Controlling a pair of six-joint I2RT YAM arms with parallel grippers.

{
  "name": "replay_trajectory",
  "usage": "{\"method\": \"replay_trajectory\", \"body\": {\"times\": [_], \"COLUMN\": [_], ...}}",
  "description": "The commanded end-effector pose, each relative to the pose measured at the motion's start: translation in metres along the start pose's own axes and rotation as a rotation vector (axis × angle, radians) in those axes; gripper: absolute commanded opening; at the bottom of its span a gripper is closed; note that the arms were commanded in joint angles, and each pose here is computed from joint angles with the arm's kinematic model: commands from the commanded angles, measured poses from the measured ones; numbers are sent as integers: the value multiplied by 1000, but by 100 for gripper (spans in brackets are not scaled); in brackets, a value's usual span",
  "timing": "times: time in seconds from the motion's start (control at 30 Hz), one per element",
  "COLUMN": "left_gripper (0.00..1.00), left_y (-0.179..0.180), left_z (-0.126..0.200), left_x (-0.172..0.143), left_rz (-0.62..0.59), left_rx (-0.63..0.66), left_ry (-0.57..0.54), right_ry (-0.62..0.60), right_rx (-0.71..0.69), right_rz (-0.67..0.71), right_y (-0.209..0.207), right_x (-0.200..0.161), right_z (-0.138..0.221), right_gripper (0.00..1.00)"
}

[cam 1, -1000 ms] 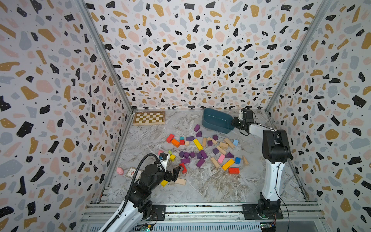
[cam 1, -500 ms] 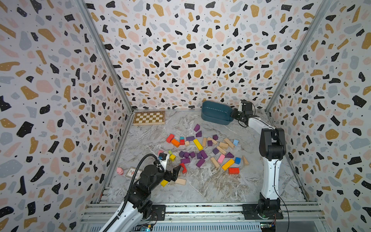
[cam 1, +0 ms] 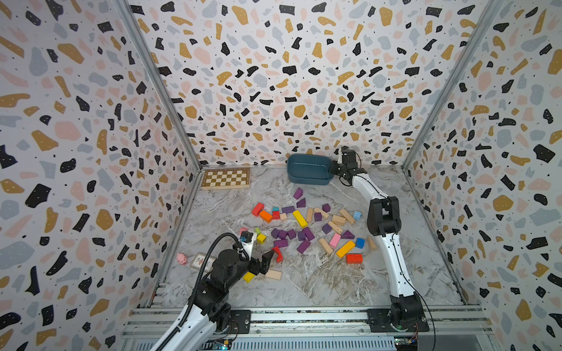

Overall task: Pick purple bricks into the storage bin
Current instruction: Place the storage box at the center of the board.

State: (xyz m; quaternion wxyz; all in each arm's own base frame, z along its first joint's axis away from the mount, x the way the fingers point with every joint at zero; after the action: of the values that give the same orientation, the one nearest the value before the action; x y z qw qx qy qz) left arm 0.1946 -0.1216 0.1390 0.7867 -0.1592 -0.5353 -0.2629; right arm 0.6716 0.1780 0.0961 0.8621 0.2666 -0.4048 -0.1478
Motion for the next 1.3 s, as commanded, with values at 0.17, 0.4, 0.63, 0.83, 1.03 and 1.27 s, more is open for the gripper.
{"method": "replay_trajectory", "body": {"times": [0.17,0.4,0.63,0.83,1.03,1.27], "left_gripper": [99,99,99,99,99,99], "left_y": [0,0,0,-1,0,0], "left_z": [2,2,2,2,2,2], "left_x": [13,13,14,13,13,13], "left_rz": [-7,-6,-8,-8,-6,-7], "left_rx": [2,3,-1,-3,-1,0], "left_ry": [-53,-53,-56,-53,-54,-55], "right_ry": [13,7,-33,-88,-112,-15], "right_rx": [4,-22,-64,-78,-15,67], "right_rz": [127,165,97,112,211,313], "right_y": [36,47,47,56,89,107], "right_x": [0,-7,-6,11,28,-33], "right_z": [28,54,77,94,133,183], "right_gripper": [0,0,0,51,59,60]}}
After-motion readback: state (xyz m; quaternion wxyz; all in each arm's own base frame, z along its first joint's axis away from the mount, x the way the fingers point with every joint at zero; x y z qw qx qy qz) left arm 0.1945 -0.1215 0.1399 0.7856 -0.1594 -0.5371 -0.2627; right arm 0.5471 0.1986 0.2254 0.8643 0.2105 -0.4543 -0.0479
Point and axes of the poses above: each gripper's point midway between its finger pads, its own z axis back along the fingers, its own y axis along the line the jaws close on, x = y × z, the point moved 3 cm from there along z, back along the fingers, and after that the axes turned 14 degrees about -z, right-handed, at the moved point
